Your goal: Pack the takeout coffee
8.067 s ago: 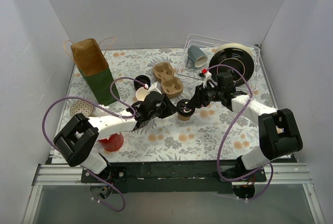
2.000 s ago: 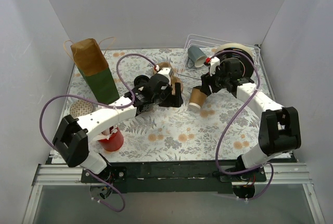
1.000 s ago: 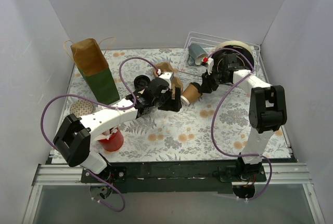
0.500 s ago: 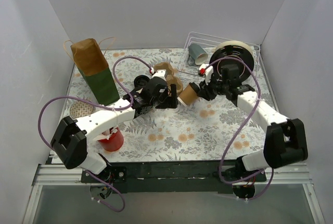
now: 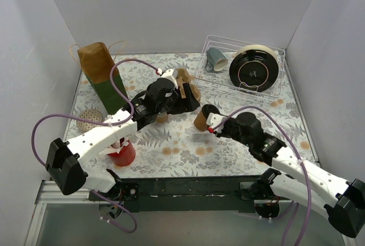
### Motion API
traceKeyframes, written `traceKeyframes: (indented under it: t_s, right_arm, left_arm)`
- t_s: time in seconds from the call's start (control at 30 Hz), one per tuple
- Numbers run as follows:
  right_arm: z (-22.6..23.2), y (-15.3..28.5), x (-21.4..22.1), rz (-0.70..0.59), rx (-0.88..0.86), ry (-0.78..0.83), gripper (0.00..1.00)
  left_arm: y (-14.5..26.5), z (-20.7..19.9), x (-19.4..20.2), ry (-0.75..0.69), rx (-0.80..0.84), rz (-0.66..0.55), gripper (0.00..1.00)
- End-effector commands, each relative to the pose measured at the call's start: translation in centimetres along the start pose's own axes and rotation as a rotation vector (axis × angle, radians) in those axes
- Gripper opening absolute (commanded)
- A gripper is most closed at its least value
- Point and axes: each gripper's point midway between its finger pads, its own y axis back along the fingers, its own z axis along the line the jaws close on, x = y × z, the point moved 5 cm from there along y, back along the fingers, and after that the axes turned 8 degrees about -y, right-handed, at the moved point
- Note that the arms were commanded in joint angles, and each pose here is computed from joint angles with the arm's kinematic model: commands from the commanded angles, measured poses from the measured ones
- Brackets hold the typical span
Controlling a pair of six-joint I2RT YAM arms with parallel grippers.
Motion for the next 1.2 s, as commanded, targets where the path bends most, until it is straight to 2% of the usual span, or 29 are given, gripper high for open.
traceKeyframes:
  t_s: [0.0,0.13,0.2,0.43,0.6,0.73,0.9,1.13,1.17]
  right_arm:
    - [-2.2,1.5,-2.1,-0.166,0.157,0.325,0.25]
    - [-1.6,2.3,-2.9,-0.213,0.104,0.498,0.24]
    - [-0.9,2.2,-2.5,-0.205,0.049,0.57,0.22]
    - [0.8,1.6,-0.7,-0.156,-0.065,0.66,0.21]
    - [1.7,1.1,-0.4,-0.141,-0.134,0.723,0.2]
    - [2.5,0.7,0.3,-0.131,-0.166,0.735,0.2]
    - [3.1,0.4,0.9,-0.127,-0.182,0.757,0.21]
    - [3.6,0.4,1.7,-0.114,-0.194,0.756,0.27]
    - [3.6,0.4,1.7,-0.114,-0.195,0.753,0.31]
  left_arm:
    - [0.1,-0.9,0.3,-0.016,0.107,0.034,0.73]
    - [-0.7,0.5,1.3,-0.01,0.11,0.085,0.73]
    - [-0.9,0.1,1.6,-0.024,0.17,0.102,0.73]
    - [-2.2,0.2,2.2,-0.06,0.208,0.106,0.83]
    - [-2.7,0.4,2.4,-0.07,0.214,0.109,0.85]
    - [-3.9,1.1,3.7,-0.061,0.198,0.153,0.82]
    - [-5.1,2.2,5.6,-0.045,0.179,0.209,0.74]
    - [-5.2,3.1,7.1,-0.022,0.168,0.227,0.68]
    - [-5.2,3.2,7.2,-0.018,0.17,0.229,0.68]
